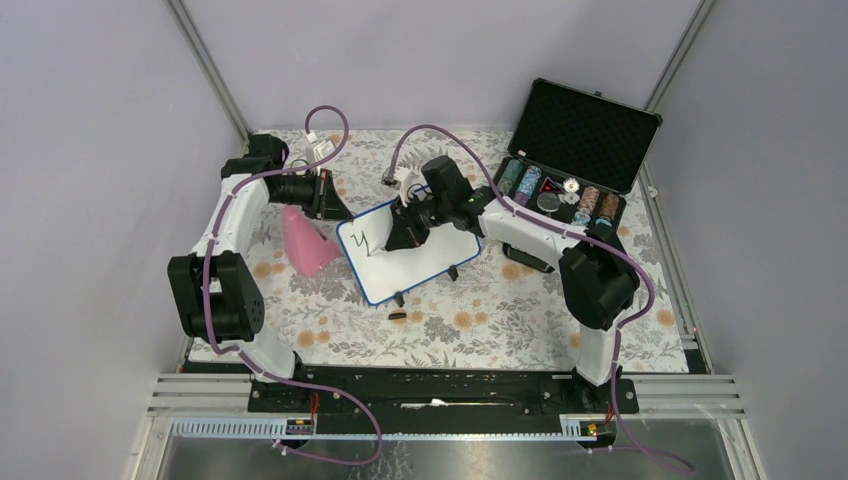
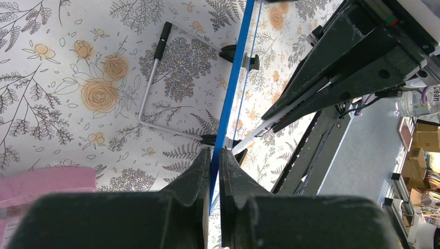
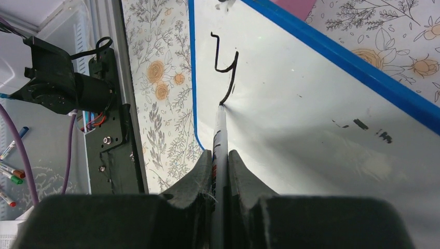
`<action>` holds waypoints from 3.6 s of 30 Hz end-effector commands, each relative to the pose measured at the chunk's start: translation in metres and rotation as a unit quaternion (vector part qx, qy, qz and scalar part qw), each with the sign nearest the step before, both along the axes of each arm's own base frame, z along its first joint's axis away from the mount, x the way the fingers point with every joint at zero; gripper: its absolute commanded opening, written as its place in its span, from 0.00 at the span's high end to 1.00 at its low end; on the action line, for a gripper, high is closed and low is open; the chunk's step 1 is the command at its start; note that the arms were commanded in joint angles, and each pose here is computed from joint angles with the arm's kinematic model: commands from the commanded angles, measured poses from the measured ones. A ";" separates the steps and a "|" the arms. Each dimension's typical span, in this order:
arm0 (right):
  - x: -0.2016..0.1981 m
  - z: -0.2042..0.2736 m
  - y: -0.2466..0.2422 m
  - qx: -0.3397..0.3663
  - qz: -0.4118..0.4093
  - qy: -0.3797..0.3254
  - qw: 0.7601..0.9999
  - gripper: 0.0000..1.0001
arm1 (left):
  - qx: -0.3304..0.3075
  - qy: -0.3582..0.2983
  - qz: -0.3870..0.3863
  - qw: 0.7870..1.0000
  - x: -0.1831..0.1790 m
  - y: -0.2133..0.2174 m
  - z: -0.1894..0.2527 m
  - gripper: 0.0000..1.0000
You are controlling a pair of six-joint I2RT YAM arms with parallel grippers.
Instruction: Write a sentence on the whiteboard
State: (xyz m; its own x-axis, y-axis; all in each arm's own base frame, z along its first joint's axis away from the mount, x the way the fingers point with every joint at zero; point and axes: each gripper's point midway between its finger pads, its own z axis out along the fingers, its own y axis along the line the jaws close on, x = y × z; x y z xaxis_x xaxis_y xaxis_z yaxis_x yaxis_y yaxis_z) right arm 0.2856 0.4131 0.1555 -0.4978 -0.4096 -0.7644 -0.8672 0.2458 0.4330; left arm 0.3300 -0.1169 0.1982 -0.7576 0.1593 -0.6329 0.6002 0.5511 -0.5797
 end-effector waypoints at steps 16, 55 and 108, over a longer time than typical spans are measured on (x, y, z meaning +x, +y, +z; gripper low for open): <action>-0.002 0.044 0.022 0.039 0.013 -0.044 0.998 1.00 | -0.005 -0.011 -0.004 1.000 0.001 -0.001 0.007 1.00; 0.031 0.049 -0.011 0.030 -0.033 -0.062 0.997 1.00 | -0.001 -0.022 -0.010 1.000 0.000 -0.002 0.009 1.00; 0.023 0.019 -0.035 -0.015 -0.031 -0.064 0.997 1.00 | 0.002 -0.020 -0.008 1.000 0.001 -0.002 0.009 1.00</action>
